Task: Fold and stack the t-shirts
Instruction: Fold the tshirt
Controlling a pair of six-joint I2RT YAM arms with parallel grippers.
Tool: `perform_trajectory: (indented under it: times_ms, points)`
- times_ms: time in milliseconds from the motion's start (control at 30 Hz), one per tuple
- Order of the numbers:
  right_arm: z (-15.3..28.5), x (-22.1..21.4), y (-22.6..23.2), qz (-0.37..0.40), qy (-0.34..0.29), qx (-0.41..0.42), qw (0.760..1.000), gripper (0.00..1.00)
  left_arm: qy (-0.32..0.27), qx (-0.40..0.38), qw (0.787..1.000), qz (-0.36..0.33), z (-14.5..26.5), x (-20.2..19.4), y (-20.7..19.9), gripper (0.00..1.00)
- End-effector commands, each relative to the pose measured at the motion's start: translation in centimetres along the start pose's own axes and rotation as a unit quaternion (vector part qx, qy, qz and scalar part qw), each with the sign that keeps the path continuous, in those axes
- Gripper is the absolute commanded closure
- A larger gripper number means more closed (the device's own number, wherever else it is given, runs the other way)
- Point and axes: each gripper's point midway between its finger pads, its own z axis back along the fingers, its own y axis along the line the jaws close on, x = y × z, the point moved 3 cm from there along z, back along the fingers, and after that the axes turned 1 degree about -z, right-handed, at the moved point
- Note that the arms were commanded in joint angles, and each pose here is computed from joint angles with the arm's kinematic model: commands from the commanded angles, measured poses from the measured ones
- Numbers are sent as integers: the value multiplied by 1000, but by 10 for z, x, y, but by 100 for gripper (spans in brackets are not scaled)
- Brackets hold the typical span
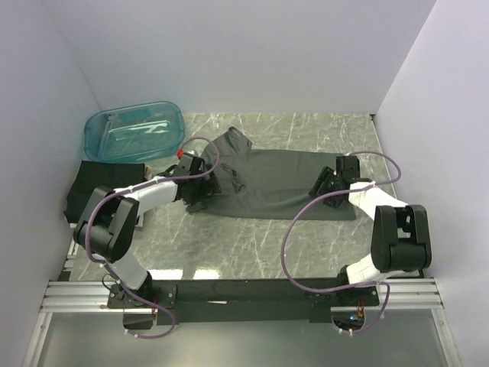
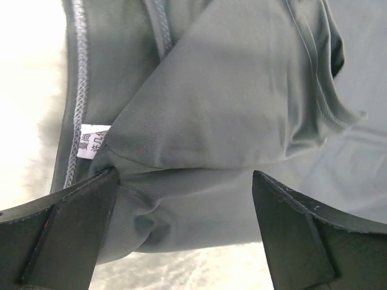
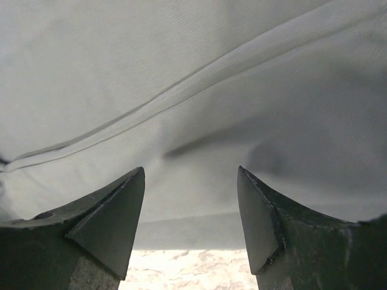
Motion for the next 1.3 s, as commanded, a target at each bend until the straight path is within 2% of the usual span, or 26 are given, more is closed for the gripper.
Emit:
perform_trajectory:
  times_ms: [0,300,500,733,833,967,1067,1233,1267]
  points:
    - [-7,10,-7,-12,2,-7,1000,30,1,38,999,0,-4,1,19,1]
    - [-16,-21,-28,-40,62,-38,997,27,51,82,995,26,2,-34,47,0]
    - [3,-62,-45,-50,103,-50,992,26,72,138,986,58,30,-63,77,1]
    - [31,-94,-61,-52,103,-60,991,21,100,194,969,114,67,-101,107,0]
    - [40,-91,-52,-46,91,-32,994,17,86,180,972,124,82,-98,103,1]
    - [55,-63,-31,-15,38,14,999,15,29,119,986,117,100,-65,76,1]
    - [72,-38,-10,8,-5,54,999,13,-12,60,993,97,113,-30,42,1]
    - [89,-15,7,30,-51,86,995,10,-48,19,997,64,111,1,7,1]
    - [89,-15,9,29,-51,92,994,9,-49,-18,998,48,110,3,-12,1]
